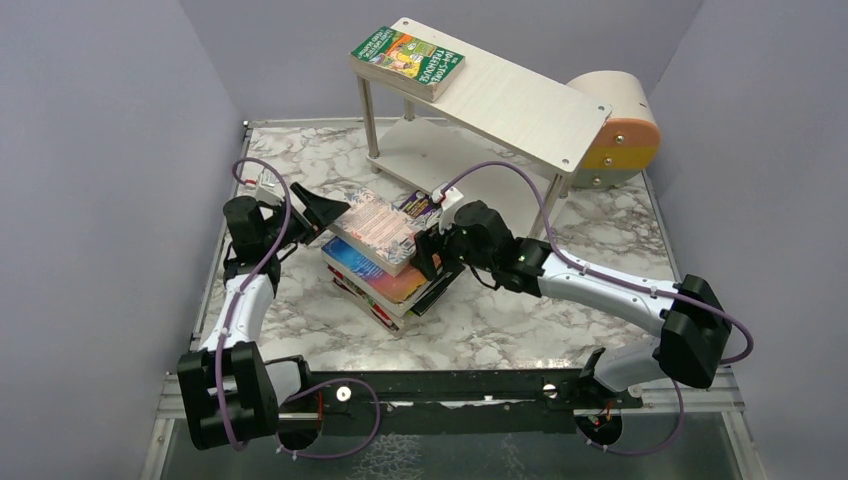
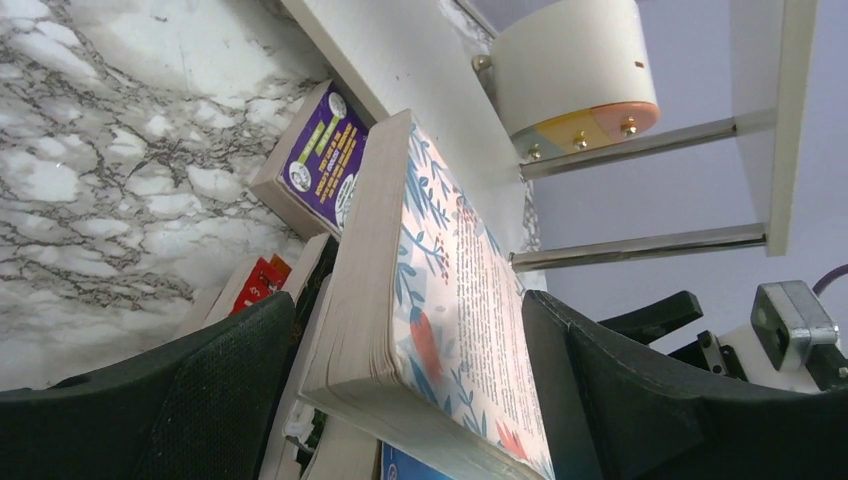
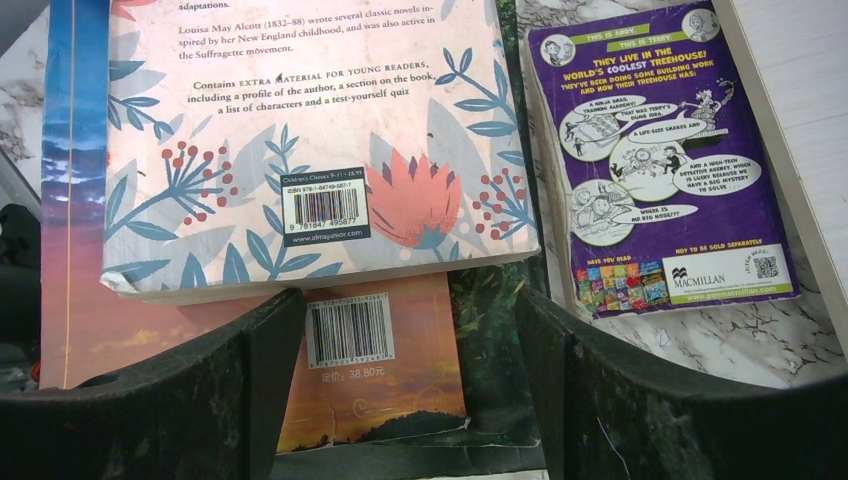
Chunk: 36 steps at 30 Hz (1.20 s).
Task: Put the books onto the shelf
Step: Pick up the book from the center of the board.
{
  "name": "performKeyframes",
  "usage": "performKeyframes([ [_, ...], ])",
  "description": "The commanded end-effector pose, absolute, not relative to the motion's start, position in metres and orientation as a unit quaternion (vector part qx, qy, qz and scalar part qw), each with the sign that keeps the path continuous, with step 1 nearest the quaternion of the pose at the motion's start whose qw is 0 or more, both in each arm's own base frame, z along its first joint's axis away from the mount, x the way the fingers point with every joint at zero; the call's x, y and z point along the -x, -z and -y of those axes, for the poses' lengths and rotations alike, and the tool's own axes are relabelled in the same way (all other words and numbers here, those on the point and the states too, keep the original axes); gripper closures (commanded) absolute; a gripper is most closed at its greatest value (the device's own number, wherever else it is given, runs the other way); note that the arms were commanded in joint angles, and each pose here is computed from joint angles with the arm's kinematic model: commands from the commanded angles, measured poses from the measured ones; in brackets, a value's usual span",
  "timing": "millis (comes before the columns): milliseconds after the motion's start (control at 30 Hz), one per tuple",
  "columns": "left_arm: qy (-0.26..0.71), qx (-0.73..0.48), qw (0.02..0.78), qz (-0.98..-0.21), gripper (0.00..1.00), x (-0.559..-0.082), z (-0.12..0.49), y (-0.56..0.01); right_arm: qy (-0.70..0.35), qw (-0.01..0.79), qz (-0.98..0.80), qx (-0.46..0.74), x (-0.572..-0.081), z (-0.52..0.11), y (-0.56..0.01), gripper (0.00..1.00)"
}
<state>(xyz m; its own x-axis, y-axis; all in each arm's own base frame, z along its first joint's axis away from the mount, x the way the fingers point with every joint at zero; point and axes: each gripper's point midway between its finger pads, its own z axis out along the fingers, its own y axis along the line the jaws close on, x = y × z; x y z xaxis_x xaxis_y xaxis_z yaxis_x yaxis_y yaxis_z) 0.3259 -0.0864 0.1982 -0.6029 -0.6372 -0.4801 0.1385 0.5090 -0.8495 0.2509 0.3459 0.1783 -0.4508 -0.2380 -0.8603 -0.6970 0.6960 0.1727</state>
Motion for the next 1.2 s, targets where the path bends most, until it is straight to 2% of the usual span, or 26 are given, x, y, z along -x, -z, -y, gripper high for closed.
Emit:
performKeyframes([
  [0,0.490,0.141,0.430,-0.745,0.24,-0.332,0.089,-0.214,-0.285,0.452,-0.793,0.293,-0.253,-0.361,-0.194,0.24],
  [433,0.502,0.134,0.411,-0.749,0.36,-0.333,0.092,-0.209,-0.290,0.454,-0.787,0.300,-0.256,-0.371,-0.195,0.24],
  [800,0.502,0.146,0.427,-0.738,0.63,-0.355,0.086,-0.212,-0.290,0.452,-0.787,0.304,-0.253,-0.369,-0.196,0.24],
  [1000,0.512,0.154,0.429,-0.728,1.00,-0.366,0.084,-0.213,-0.285,0.453,-0.791,0.298,-0.248,-0.358,-0.194,0.24],
  [1167,0.525,0.152,0.444,-0.710,1.00,-0.372,0.083,-0.239,-0.270,0.457,-0.797,0.288,-0.246,-0.345,-0.192,0.24],
])
